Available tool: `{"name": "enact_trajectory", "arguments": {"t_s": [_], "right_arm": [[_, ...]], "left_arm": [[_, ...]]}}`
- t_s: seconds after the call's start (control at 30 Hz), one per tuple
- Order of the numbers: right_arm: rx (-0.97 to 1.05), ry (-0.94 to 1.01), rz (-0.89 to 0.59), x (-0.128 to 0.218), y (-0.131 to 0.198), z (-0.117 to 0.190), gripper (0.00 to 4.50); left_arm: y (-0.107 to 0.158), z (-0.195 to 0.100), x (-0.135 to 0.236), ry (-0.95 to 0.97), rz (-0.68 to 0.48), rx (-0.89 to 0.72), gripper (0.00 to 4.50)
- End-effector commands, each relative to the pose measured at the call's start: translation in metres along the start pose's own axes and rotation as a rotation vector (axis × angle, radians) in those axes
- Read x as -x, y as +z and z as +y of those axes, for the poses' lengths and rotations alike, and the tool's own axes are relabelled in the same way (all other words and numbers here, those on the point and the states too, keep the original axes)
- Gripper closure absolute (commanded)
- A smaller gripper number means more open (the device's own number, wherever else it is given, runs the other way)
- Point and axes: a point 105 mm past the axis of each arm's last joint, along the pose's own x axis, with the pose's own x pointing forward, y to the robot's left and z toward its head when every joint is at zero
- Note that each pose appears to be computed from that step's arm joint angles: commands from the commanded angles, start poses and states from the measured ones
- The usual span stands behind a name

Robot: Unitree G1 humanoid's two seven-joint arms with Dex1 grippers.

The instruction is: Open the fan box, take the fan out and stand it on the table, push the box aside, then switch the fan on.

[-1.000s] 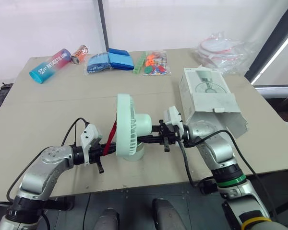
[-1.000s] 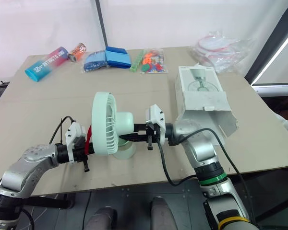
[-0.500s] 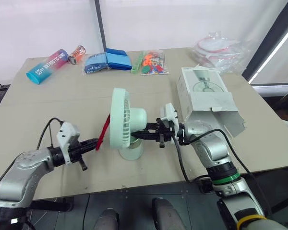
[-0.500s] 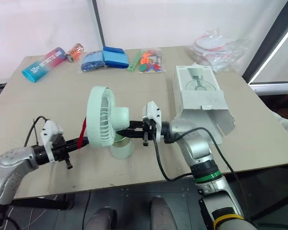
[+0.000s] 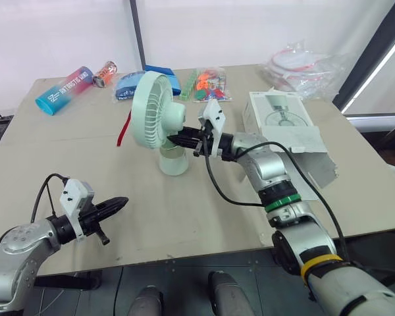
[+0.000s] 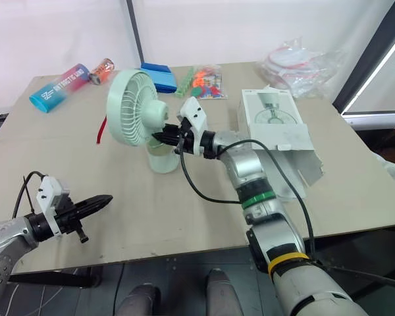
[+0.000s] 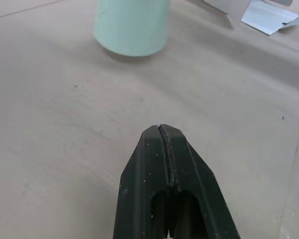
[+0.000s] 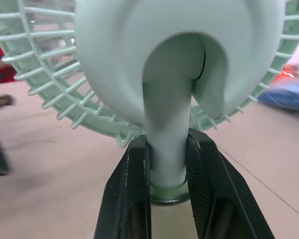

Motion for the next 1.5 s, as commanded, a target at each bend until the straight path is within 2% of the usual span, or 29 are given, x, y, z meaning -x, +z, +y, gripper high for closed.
{"name": "enact_trajectory", "arguments": {"t_s": [0.03, 0.2, 0.43, 0.5, 0.57, 0.67, 0.7, 0.73, 1.03, 1.23, 1.37, 1.5], "right_arm": [[0.051, -0.032, -0.074, -0.011, 0.026, -0.012, 4.11], [0.011, -0.051, -0.07, -0.02, 0.024, -0.018, 4.11], [0.0, 0.004, -0.028, -0.022, 0.009, -0.012, 4.11], [-0.004, 0.029, -0.02, -0.021, 0.006, -0.009, 3.11], [-0.004, 0.041, -0.017, -0.021, 0.004, -0.007, 2.42], [0.004, 0.057, -0.009, -0.02, 0.001, -0.005, 1.02], [0.005, 0.062, -0.007, -0.02, 0.001, -0.004, 0.43], [0.007, 0.065, -0.006, -0.02, 0.0, -0.003, 0.14], [0.039, 0.091, 0.011, -0.007, -0.003, -0.003, 0.05], [0.062, 0.08, 0.031, 0.026, -0.008, -0.005, 0.05], [0.059, 0.046, 0.054, 0.051, -0.011, -0.004, 0.05], [0.072, 0.0, 0.067, 0.079, -0.005, -0.001, 0.0]], "left_arm": [[0.01, -0.002, 0.002, 0.017, -0.036, -0.037, 4.47], [0.008, -0.006, 0.001, 0.024, -0.042, -0.028, 4.47], [0.007, -0.01, 0.0, 0.03, -0.046, -0.025, 4.47], [0.007, -0.01, 0.0, 0.033, -0.046, -0.025, 4.5], [0.007, -0.01, 0.0, 0.032, -0.044, -0.025, 4.5], [0.007, -0.01, 0.0, 0.03, -0.041, -0.026, 4.5], [0.007, -0.01, -0.001, 0.03, -0.041, -0.027, 4.5], [0.007, -0.009, -0.001, 0.028, -0.04, -0.027, 4.5], [0.011, -0.005, -0.004, 0.024, -0.043, -0.045, 4.5], [0.021, 0.012, 0.002, 0.076, -0.07, -0.085, 4.5], [0.035, 0.026, 0.004, 0.127, -0.137, -0.105, 4.5], [0.068, 0.036, 0.004, 0.146, -0.272, -0.144, 3.28]]}}
